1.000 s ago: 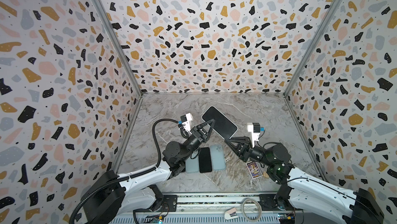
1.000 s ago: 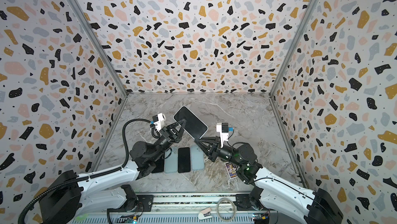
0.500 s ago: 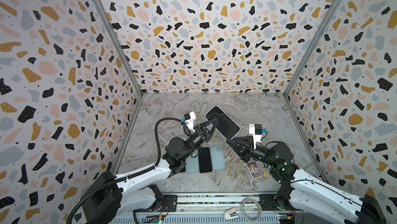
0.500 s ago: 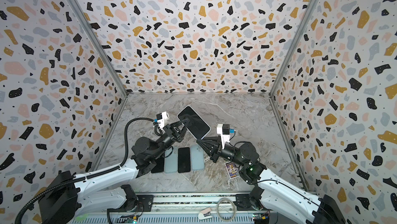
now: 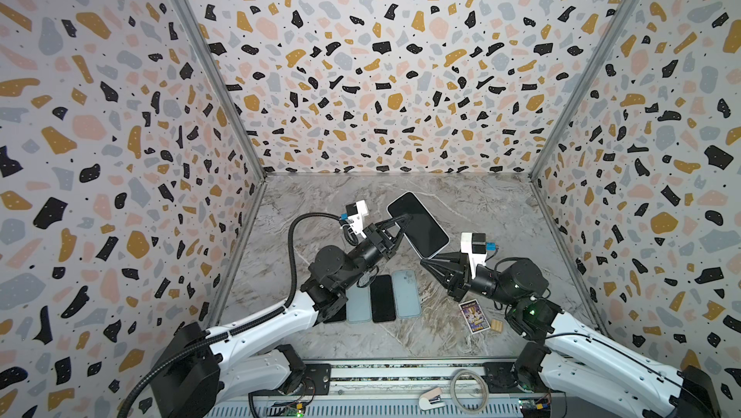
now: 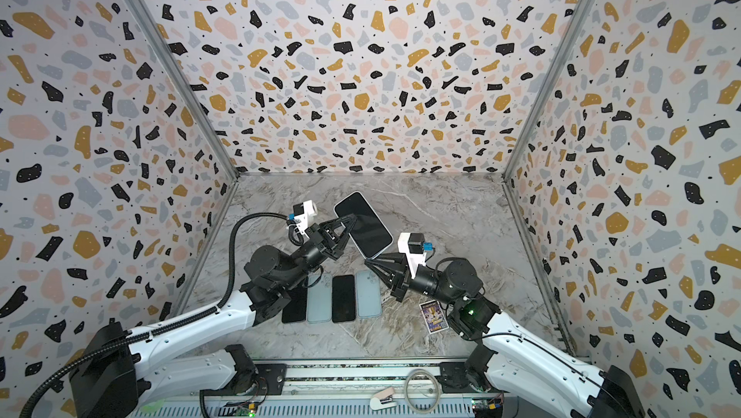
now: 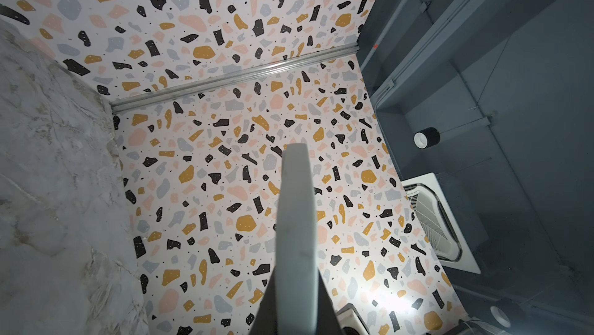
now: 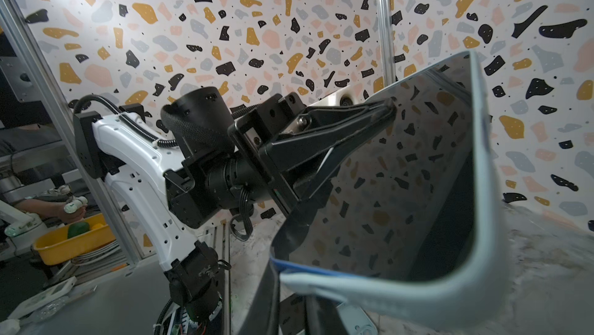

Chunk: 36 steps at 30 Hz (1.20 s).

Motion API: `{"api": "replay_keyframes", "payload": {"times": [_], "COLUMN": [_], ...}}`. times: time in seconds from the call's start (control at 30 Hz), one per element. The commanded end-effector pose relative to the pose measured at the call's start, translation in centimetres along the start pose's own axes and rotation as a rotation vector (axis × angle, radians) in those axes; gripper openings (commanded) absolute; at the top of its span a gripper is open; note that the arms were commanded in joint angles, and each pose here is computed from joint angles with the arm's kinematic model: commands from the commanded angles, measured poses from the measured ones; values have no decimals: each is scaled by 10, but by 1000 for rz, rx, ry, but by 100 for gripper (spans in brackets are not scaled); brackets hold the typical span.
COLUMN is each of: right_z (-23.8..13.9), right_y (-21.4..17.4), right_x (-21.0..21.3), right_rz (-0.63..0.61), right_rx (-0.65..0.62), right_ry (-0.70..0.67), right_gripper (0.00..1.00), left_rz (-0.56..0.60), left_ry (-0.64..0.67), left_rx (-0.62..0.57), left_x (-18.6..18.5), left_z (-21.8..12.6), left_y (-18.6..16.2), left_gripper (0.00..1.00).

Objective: Take the phone out of the phone case

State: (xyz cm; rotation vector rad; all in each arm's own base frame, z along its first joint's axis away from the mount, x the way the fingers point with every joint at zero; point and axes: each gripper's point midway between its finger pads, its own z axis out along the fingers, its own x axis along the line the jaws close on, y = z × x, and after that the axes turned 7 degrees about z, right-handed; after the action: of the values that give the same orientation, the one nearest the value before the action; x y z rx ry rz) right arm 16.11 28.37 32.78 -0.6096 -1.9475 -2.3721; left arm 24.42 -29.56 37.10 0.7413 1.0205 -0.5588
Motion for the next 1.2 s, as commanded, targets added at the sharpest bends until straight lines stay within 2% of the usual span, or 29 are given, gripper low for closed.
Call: {"api": "replay_keyframes", "payload": {"times": [0.0,0.2,0.4,0.47,0.53,0.6,0.67,0.87,1.0,1.17], "right_z": [5,4,-6,-13,-21,-29,-39,-57,-71,-75], "right_y": [-12,-6,-6,-4,-3,-8,-15,-18,-4,25], "right_x": [-12,-20,-32,-33,-34,-39,-45,-25,-22,-1], "right_rz": [-70,-76,-31,-13,0,26,55,163,225,286], "right_rx": [86,78,47,23,1,5,32,42,-7,-88], "right_ry": [-53,-88,-154,-173,-191,-241,-283,-208,-229,-87], "right_gripper": [8,8,10,15,24,45,54,64,67,69], "left_rz": [14,37,41,57,82,112,145,217,260,289], "left_ry": [-98,-78,-93,-94,-80,-49,-29,-17,-76,-161], "left_rx": [101,148,201,214,213,205,205,179,190,211], "left_x": [-39,-36,-36,-37,-36,-31,-27,-20,-29,-39], "left_z": [6,8,5,4,2,0,-1,-3,-1,1], "left_y": [-16,-23,-33,-35,-34,-31,-27,-3,3,0], "left_gripper": [0,0,0,0,0,0,0,0,0,0]}}
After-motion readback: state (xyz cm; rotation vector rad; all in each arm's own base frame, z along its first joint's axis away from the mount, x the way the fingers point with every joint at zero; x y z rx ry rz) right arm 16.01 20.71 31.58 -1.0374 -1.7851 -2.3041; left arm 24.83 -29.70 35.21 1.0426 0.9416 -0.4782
